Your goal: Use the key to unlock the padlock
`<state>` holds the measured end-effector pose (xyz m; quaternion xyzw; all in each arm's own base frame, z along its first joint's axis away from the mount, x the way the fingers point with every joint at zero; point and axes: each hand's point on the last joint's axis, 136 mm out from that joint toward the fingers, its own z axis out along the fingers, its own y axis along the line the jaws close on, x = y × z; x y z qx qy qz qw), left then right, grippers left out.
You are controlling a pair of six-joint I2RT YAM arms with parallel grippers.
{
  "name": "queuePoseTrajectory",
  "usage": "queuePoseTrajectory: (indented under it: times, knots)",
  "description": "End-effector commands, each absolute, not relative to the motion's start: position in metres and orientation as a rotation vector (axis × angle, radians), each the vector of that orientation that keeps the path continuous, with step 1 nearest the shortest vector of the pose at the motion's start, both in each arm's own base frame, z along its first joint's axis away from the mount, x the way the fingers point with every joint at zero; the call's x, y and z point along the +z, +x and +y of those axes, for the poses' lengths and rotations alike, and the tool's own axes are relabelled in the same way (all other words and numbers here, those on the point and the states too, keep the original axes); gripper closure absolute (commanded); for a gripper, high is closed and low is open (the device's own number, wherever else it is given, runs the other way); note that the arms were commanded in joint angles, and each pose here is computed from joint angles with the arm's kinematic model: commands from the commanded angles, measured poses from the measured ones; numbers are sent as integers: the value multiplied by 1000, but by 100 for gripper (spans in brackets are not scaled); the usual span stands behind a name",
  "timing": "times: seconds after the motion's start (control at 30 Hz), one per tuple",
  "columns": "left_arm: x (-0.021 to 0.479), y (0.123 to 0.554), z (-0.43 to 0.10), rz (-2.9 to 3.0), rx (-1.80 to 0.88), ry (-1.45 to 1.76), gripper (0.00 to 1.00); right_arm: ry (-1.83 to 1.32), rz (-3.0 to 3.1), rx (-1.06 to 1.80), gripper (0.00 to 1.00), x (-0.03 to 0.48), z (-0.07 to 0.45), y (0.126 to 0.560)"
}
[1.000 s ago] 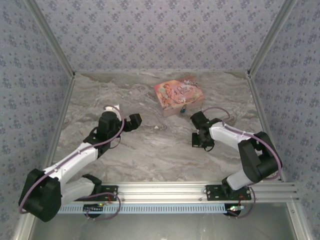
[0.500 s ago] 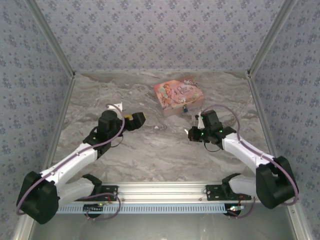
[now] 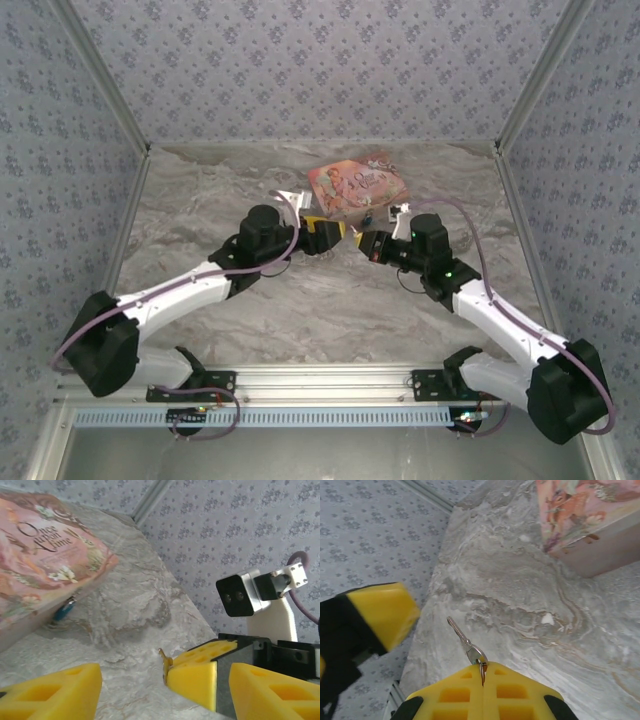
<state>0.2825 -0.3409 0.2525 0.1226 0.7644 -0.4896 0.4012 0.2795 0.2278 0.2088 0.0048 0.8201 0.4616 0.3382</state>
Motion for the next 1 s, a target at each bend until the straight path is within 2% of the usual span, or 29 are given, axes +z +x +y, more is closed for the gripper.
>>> queuePoseTrajectory:
  times: [0.0,0.3,0.67,0.77,0.87,0.97]
  knots:
    - [283,283,-360,1831,-1325,336,35,-22,2055,1291,100,242,240,275]
    - [272,291,-370,1865,-1347,289,53,-33,2034,1328,100,244,247,270]
    - [274,291,-371,1867,-1344,293,90,-20,2031,1339,100,244,247,271]
    - [277,291,-367,1863,-1321,299,100,-47,2042,1318,94,240,245,269]
    - [283,289,-360,1854,-1277,317,100,-105,2046,1316,86,239,240,266]
    - [293,283,-354,1842,-1236,363,100,-163,2024,1338,75,243,231,266]
